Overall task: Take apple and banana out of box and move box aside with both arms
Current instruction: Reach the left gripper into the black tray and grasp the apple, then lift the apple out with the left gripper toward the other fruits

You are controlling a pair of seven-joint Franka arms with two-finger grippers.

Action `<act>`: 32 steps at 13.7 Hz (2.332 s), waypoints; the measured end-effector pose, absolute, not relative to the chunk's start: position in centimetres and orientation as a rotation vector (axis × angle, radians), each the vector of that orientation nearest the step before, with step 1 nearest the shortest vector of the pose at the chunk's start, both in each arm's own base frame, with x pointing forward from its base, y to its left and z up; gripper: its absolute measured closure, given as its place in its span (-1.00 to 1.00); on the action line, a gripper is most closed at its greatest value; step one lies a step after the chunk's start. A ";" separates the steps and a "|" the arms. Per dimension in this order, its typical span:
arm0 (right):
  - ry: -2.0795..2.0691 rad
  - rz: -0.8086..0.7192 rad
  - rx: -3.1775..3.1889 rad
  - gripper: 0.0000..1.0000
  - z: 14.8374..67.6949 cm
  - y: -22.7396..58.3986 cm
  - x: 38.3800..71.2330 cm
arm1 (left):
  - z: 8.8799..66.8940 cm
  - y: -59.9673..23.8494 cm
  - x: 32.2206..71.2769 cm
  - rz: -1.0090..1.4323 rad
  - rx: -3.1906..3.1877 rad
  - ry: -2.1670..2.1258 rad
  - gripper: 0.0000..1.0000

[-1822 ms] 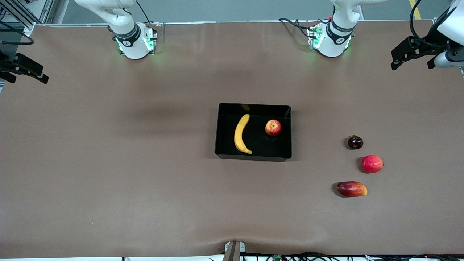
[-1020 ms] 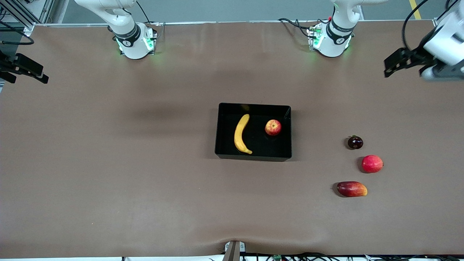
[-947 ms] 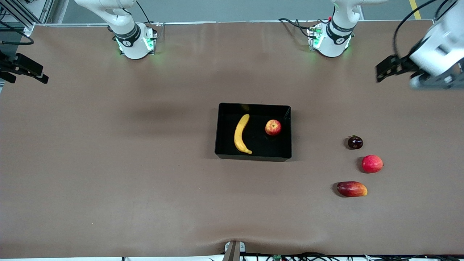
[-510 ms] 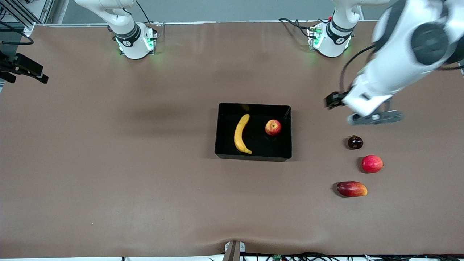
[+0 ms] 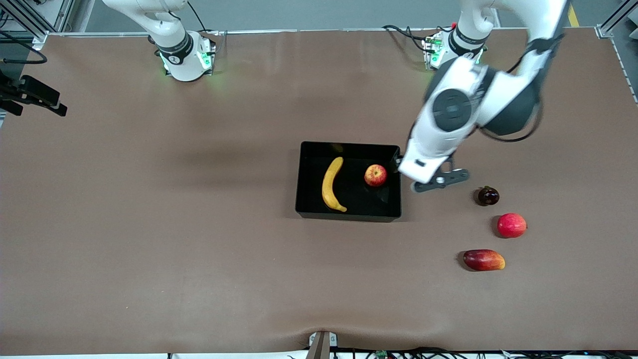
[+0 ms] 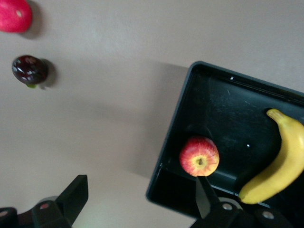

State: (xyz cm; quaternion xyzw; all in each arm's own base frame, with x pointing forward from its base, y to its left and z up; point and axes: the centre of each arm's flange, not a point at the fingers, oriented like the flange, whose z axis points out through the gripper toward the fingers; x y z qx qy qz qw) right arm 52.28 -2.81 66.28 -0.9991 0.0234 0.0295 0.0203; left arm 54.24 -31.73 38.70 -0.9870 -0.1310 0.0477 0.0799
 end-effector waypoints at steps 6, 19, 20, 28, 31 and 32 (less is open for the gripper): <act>0.073 0.091 -3.099 -1.00 66.3 -2.8 52.3 | 28.8 -36.7 53.2 0.123 -2.885 -0.547 -1.00; 0.073 0.091 -3.099 -1.00 66.3 -2.8 52.3 | 20.6 -39.9 50.6 0.110 -2.781 -0.659 -1.00; 0.073 0.091 -3.099 -1.00 66.3 -2.8 52.3 | 20.2 -40.0 50.4 0.107 -2.775 -0.653 -1.00; 0.073 0.091 -3.099 -1.00 66.3 -2.8 52.3 | 21.3 -40.7 51.1 0.062 -2.787 -0.652 -0.55; 0.073 0.091 -3.099 -1.00 66.3 -2.8 52.3 | 26.6 -41.4 52.7 0.031 -2.763 -0.680 -0.55; 0.073 0.091 -3.099 -1.00 66.3 -2.8 52.3 | 29.5 -41.4 53.5 0.010 -2.761 -0.691 -0.55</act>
